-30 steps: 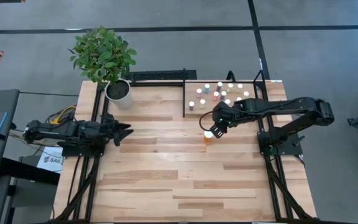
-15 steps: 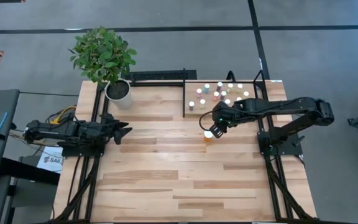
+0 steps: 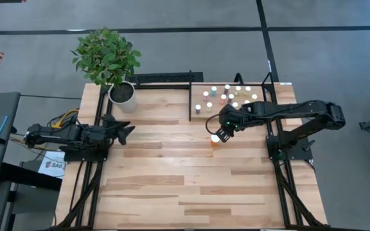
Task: Pick and place medicine bottles onto shelf by color
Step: Put the orange pill bottle on the shelf
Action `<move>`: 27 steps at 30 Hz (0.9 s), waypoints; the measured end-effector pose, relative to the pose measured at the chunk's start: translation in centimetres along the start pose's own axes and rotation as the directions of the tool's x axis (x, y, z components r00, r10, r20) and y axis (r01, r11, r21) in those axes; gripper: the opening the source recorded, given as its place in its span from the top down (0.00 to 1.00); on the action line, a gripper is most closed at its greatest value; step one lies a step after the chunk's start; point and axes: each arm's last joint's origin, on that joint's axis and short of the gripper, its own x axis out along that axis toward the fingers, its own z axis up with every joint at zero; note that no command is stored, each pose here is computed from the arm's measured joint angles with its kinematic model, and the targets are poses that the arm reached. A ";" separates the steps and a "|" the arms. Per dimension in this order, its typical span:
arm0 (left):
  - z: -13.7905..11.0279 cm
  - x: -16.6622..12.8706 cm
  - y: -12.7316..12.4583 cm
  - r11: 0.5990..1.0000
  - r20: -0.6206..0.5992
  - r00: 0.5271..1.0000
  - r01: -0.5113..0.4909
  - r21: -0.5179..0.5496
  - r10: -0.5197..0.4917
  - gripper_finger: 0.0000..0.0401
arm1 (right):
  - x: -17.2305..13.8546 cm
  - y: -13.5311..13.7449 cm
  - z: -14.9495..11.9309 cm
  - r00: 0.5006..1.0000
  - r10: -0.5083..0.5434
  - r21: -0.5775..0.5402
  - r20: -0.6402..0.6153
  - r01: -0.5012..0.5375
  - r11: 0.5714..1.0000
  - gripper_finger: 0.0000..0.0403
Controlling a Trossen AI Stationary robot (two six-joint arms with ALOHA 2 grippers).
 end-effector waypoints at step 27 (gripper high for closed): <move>-0.1 0.0 -0.1 0.999 -0.030 0.999 0.027 0.029 -0.026 0.48 | -0.7 2.5 2.4 0.936 0.245 0.071 0.253 -0.271 0.960 0.56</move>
